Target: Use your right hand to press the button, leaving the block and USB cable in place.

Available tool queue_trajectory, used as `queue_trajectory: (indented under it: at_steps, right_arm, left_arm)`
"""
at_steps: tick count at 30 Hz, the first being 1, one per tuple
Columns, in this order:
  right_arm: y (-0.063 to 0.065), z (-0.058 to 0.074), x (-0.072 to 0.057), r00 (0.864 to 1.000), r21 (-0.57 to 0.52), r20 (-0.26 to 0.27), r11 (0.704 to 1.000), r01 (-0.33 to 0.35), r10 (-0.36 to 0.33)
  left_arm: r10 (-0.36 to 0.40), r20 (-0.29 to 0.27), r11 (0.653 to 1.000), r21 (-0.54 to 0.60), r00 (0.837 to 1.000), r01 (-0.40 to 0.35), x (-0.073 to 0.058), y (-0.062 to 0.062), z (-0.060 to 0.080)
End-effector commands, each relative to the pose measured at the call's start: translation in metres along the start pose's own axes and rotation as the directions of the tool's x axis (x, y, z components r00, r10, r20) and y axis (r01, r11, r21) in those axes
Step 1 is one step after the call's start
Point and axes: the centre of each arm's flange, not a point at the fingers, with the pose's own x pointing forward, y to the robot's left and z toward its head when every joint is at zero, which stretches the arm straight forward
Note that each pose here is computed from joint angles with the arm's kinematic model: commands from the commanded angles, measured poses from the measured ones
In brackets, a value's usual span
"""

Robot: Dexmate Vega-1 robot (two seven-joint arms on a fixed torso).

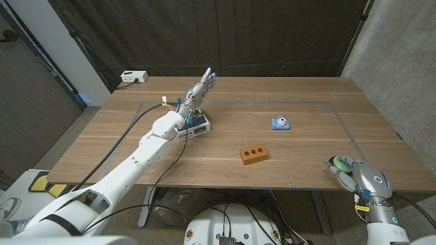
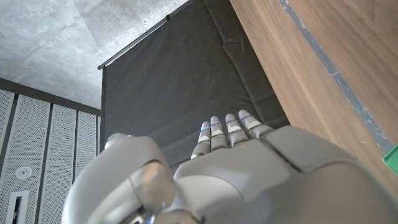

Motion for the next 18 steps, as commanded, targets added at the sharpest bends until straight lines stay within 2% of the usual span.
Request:
queue_trajectory:
  at_steps: [1, 9, 14, 18]
  right_arm:
    - [-0.016, 0.015, -0.002, 0.996, 0.005, 0.017, 0.996, 0.084, -0.084]
    - [-0.018, 0.027, -0.012, 0.992, -0.004, 0.022, 0.993, 0.122, -0.121]
    - [-0.021, 0.028, -0.019, 0.991, 0.000, 0.008, 0.991, 0.130, -0.130]
    - [-0.017, 0.027, -0.022, 0.990, 0.005, -0.008, 0.990, 0.142, -0.142]
  left_arm:
    - [-0.023, 0.001, 1.000, -0.001, 1.000, 0.023, -0.003, 0.005, 0.000]
    - [-0.060, -0.010, 0.998, 0.002, 0.998, 0.060, -0.005, 0.017, 0.001]
    - [-0.068, -0.014, 0.998, 0.003, 0.998, 0.068, -0.004, 0.019, 0.002]
    - [-0.078, -0.007, 0.997, 0.019, 0.997, 0.078, -0.001, 0.019, 0.005]
